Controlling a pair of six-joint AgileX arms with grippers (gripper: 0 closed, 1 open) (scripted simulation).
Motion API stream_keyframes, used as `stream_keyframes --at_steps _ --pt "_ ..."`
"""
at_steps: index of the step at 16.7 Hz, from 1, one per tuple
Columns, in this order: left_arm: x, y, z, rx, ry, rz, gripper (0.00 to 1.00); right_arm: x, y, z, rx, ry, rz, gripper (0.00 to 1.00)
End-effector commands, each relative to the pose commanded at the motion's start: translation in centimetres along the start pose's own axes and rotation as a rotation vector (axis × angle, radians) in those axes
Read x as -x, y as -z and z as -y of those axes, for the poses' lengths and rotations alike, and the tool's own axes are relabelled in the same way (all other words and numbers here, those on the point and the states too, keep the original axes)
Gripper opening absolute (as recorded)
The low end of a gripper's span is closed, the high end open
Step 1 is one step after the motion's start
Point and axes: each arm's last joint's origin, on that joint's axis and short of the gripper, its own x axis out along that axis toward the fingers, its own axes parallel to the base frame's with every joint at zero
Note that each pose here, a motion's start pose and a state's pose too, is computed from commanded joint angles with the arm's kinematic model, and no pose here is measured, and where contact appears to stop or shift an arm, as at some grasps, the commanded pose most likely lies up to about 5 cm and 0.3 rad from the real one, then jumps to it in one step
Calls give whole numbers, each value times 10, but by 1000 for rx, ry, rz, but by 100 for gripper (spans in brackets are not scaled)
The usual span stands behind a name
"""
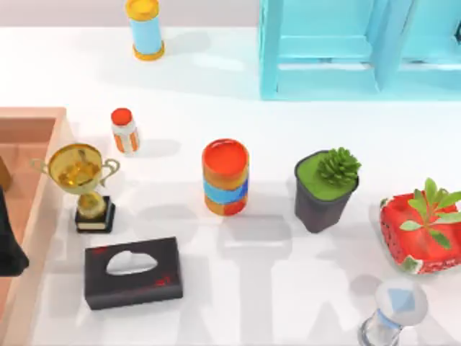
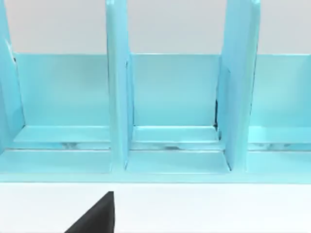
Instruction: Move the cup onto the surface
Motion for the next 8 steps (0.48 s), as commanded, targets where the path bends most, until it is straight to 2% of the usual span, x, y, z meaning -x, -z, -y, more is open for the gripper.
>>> stream_keyframes --at_steps 4,8 --pt "0 -5 -1 -11 -10 -35 100 0 0 0 0 0 0 100" --pt "-5 -33 -7 -57 -53 -233 100 0 0 0 0 0 0 100"
